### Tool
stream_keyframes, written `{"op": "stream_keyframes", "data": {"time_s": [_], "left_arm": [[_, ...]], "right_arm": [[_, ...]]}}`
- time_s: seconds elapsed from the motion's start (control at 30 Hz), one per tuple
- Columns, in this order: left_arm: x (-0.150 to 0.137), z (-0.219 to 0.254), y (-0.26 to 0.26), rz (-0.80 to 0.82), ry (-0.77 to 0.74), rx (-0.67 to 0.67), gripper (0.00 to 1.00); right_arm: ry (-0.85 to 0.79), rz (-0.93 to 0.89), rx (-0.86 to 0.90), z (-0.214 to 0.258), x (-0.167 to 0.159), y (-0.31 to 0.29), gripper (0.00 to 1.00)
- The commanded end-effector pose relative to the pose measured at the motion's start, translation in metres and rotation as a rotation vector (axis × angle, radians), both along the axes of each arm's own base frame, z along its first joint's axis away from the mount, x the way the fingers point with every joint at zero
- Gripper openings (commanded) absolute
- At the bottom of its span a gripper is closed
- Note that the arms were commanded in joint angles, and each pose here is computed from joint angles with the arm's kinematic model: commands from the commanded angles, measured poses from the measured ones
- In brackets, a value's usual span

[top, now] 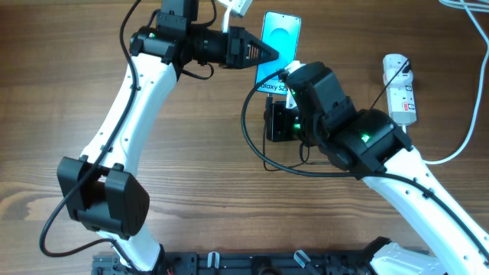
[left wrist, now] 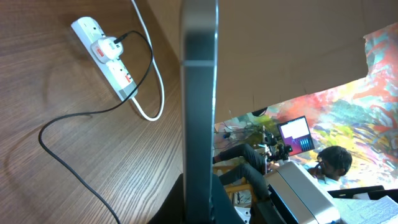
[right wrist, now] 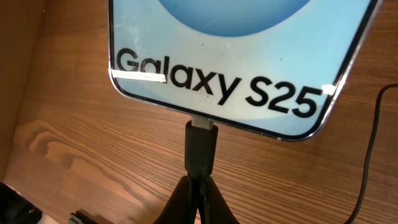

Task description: Plug charger to phone and switch on socket

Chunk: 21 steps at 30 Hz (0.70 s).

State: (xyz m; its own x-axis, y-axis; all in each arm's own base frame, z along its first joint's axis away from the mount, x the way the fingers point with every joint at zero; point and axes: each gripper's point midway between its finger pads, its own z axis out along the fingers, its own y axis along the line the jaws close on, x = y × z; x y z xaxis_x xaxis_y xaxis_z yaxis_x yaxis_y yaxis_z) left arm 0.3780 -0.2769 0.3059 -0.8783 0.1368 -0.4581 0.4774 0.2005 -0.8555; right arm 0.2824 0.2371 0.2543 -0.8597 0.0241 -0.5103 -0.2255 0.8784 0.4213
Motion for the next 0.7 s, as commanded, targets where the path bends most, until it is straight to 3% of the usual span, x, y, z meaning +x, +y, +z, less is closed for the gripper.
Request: {"op": "stream_keyframes", "data": {"time_s": [0.0,0.67], "left_arm": [[-0.0087,0.0257,0.0026,-0.022,-0.079,-0.036,0.04],[-0.0087,0.0256,0.0026,-0.022,-0.079,-0.036,0.04]], "right_arm": [[-0.043,-0.013,-0.012,0.0081,0.0081,-0.0028,0.05],[-0.057,-0.019,0.0,0.0113,0.0112,-0.0012,0.05]]}}
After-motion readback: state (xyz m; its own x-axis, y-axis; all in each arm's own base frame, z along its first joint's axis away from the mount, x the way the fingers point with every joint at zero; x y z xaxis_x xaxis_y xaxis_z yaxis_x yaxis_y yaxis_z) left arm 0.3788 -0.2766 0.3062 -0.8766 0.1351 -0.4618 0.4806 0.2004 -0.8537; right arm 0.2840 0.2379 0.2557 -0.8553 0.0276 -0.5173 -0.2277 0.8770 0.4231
